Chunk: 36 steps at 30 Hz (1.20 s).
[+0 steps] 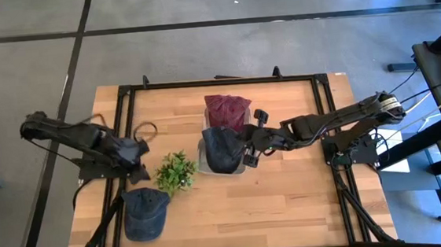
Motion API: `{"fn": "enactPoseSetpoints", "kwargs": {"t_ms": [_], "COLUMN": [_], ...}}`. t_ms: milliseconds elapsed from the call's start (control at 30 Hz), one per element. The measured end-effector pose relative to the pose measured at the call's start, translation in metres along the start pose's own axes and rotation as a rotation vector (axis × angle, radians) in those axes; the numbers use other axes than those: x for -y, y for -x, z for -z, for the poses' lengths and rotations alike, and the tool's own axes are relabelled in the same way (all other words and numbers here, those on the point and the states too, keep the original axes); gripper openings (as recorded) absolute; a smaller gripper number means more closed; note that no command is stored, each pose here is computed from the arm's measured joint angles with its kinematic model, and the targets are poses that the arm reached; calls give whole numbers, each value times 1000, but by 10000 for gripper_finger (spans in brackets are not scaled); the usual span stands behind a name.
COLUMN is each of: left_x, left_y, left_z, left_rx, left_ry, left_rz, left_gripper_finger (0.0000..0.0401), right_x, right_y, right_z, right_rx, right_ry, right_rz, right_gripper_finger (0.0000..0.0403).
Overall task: Pick & Place hat
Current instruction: Put the blue cap into the gray bin
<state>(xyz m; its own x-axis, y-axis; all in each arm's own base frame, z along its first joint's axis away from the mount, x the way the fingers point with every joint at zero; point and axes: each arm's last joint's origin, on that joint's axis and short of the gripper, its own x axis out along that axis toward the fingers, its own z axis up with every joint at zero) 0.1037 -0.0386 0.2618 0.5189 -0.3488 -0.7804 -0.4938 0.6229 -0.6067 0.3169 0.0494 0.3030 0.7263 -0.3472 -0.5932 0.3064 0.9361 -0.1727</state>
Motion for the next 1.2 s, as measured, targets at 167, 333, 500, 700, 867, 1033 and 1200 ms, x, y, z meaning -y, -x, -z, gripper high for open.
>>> {"fn": "enactPoseSetpoints", "kwargs": {"t_ms": [167, 333, 500, 700, 867, 1033, 1200], "left_x": [-4, -14, -23, -22, -32, -38, -37], "left_y": [-36, -63, -80, -97, -110, -121, -129], "left_z": [9, 18, 22, 21, 28, 37, 37], "left_rx": [-173, -239, -234, -231, -302, -328, -262], "left_ry": [46, 50, 46, 6, 9, -8, 34], "left_rz": [-141, -266, -352, -306, -364, -450, -497], "left_gripper_finger": [121, 121, 121, 121, 121, 121, 121], "right_x": [0, 0, 0, 0, 0, -1, -1], "right_y": [0, 0, 0, 0, 0, 0, 0], "right_z": [-2, -2, -2, -3, -3, -3, -4], "right_rx": [16, 21, 23, 25, 26, 32, 36], "right_ry": [41, 65, 65, 51, 21, 5, 2], "right_rz": [-4, -5, -5, -5, -6, -7, -8], "right_gripper_finger": [23, 25, 25, 25, 25, 25, 25]}}
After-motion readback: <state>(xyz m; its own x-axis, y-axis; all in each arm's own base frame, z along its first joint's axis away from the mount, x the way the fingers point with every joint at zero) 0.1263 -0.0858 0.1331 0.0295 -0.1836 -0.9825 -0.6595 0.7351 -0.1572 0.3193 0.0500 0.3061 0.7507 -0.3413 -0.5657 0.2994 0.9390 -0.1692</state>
